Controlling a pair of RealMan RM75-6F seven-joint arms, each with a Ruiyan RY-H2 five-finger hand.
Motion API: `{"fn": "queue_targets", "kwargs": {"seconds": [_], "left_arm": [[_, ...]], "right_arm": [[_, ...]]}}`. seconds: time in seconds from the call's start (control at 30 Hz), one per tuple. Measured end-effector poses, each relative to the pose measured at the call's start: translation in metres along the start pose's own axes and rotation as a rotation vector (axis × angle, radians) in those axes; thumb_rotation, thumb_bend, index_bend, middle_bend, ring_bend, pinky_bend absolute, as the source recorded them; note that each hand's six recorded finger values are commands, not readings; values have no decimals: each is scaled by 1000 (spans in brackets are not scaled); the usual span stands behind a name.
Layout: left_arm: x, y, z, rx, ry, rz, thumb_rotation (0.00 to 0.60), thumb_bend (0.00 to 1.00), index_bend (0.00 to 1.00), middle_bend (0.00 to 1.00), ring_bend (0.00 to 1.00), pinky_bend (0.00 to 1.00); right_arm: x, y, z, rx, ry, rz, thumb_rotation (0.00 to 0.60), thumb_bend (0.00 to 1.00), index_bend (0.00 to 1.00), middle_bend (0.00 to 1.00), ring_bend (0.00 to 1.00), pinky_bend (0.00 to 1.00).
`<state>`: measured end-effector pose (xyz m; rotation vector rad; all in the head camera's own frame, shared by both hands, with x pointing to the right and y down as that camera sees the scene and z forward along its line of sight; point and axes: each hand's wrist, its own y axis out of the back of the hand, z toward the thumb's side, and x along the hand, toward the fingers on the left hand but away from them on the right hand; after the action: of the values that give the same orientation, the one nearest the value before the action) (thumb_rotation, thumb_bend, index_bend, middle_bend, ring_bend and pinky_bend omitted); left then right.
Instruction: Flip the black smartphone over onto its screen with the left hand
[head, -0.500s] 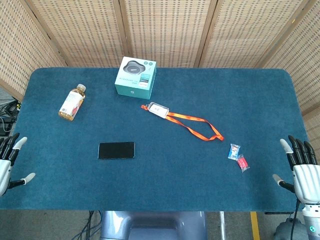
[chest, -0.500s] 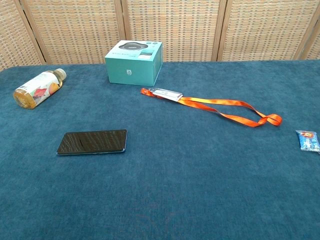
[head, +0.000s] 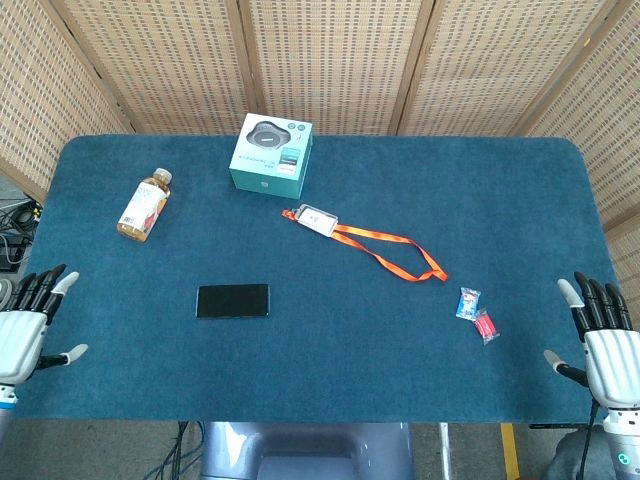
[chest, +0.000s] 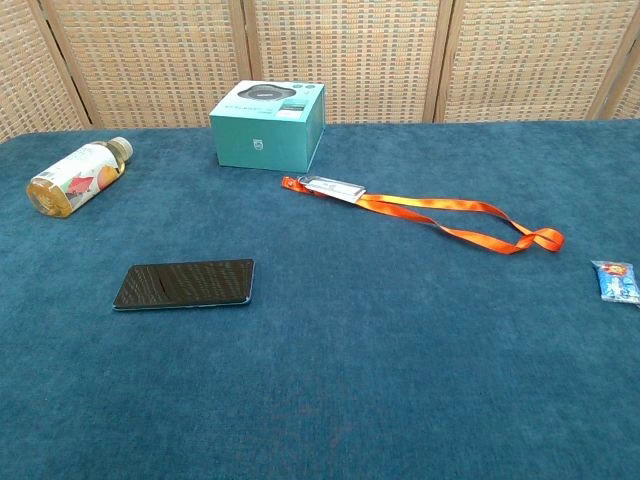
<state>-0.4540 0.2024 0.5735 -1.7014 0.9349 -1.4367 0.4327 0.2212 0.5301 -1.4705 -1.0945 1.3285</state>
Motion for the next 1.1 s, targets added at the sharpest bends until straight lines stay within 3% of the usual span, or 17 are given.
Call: {"fn": "queue_targets", "kwargs": {"seconds": [0.2, 0.37, 0.47, 0.63, 1.1], "left_arm": [[49, -16, 45, 23, -112, -121, 600, 0, 14, 0, 0, 0], [91, -26, 90, 61, -177, -176, 600, 44, 178, 0, 0, 0], [113, -37, 121, 56, -206, -203, 600, 89, 199, 0, 0, 0], [135, -54, 150, 47, -203, -250, 600, 170, 217, 0, 0, 0], [154, -94, 193, -5, -145, -393, 600, 171, 227, 0, 0, 0]], "right_arm": [[-3, -2, -2, -2, -11, 10, 600, 0, 0, 0, 0, 0], [-5, -3, -5, -5, -19, 14, 600, 0, 0, 0, 0, 0], [-5, -4, -6, -8, -22, 20, 600, 0, 0, 0, 0, 0], [-6, -6, -7, -13, -23, 28, 600, 0, 0, 0, 0, 0], [-9, -9, -9, -33, -26, 46, 600, 0, 0, 0, 0, 0]]}}
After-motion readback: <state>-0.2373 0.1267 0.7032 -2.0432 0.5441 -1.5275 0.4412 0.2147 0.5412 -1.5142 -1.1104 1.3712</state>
